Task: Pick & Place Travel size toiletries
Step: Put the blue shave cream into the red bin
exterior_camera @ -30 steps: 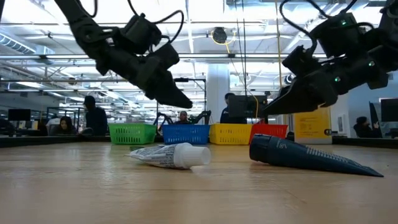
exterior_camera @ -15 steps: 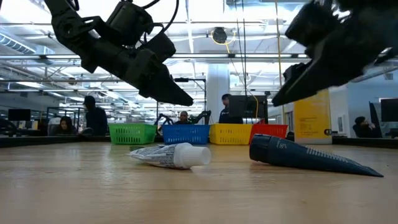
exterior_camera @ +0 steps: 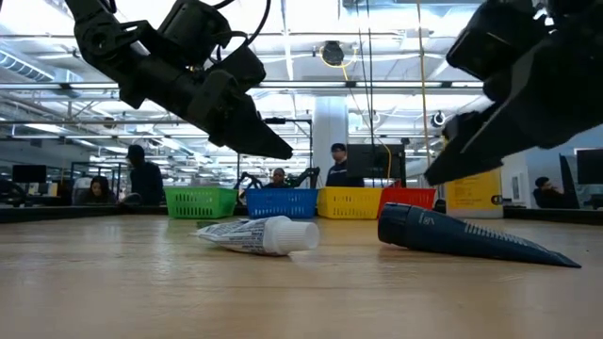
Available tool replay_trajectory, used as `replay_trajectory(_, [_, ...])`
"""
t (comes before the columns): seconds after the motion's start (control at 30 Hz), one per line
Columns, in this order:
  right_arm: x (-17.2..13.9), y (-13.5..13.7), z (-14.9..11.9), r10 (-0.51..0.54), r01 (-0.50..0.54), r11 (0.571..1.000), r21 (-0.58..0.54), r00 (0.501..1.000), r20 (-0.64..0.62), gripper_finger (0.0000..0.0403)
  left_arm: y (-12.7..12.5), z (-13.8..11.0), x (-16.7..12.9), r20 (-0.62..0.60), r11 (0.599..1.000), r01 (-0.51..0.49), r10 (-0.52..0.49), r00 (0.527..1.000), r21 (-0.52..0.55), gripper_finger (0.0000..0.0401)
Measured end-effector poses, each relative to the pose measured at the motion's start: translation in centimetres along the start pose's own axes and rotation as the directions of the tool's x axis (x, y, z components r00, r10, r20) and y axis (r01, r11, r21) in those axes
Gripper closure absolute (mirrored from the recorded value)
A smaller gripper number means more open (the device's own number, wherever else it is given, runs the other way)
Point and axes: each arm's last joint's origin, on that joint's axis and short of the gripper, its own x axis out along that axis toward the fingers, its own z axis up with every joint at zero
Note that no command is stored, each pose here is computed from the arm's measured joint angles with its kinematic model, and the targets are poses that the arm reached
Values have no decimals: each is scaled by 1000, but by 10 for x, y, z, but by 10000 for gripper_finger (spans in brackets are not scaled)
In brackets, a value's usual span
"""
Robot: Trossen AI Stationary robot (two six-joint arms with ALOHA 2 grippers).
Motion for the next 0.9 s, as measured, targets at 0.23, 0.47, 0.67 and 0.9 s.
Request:
replay_trajectory(0.23, [33,11,-1,-21,18,997,-78,999,-43,85,0,0,0,-2,1000,-5,5,1000,-14,295])
replay_trajectory(0.47, [48,20,-16,-45,37,996,-80,995,-93,111,-5,-2,0,-21,1000,5,-5,1000,-20,295])
replay_trajectory(0.67, [43,23,-25,-168,152,976,-156,981,-99,154,-12,-3,0,-32,1000,-8,8,999,-17,295])
replay_trajectory(0.9, [43,16,-25,-223,196,956,-219,969,-107,239,-19,-3,0,-32,999,-40,39,999,-7,295])
